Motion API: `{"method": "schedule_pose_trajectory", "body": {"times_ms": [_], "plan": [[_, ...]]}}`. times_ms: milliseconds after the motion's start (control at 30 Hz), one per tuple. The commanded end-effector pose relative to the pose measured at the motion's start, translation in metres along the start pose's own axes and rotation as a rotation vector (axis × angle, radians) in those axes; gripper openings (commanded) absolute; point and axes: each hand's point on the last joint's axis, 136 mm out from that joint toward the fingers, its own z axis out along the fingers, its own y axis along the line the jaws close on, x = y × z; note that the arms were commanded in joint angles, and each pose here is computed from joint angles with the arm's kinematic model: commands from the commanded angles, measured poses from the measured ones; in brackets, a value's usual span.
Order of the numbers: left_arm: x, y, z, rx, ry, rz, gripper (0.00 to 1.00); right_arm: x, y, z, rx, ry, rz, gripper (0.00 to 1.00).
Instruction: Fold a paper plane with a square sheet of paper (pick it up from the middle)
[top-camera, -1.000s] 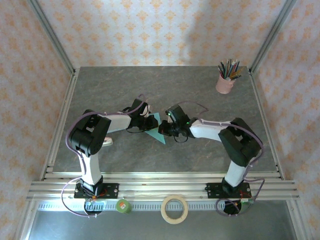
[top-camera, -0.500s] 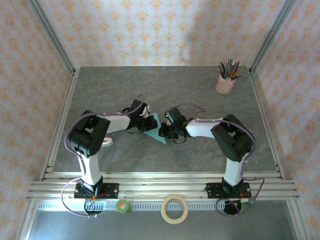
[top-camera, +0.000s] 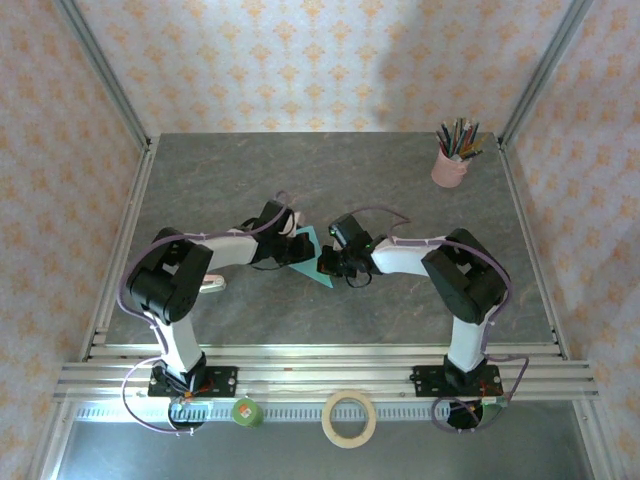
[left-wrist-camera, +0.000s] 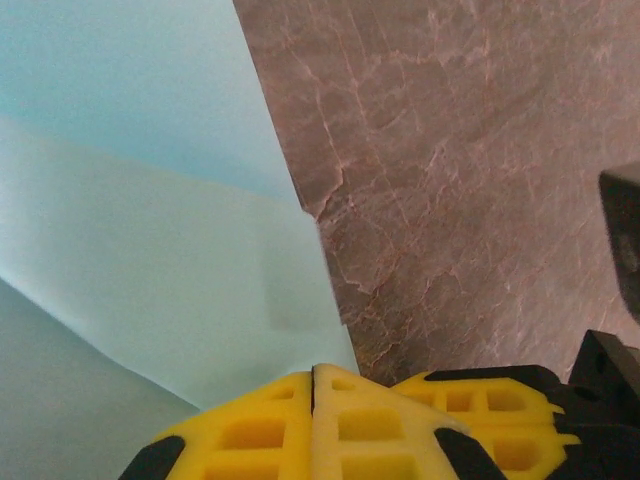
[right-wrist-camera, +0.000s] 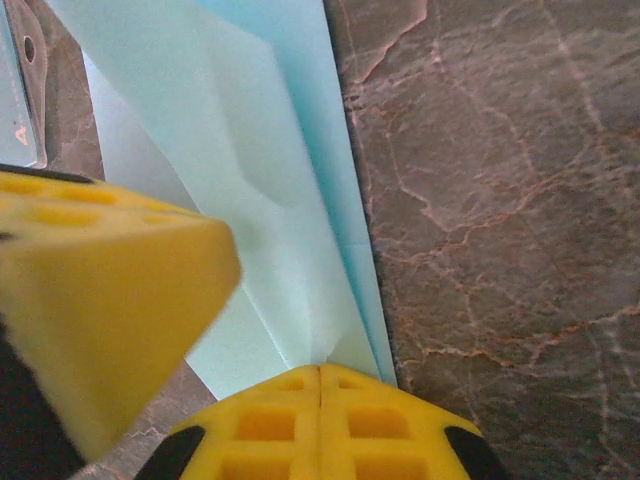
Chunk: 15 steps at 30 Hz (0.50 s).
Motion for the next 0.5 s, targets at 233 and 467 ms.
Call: {"method": "schedule_pose_trajectory", "body": {"times_ms": [233,467], "plan": [[0.010,0.024,0.016,-0.116,0.047,0.014,0.08,0.038,-0.065,0.010,0.242,0.111,0.042,0.00],[-0.010,0.051,0.007,-0.229,-0.006,-0.014,0.08,0.056,-0.095,0.004,0.349,0.149,0.038,0.00]]}}
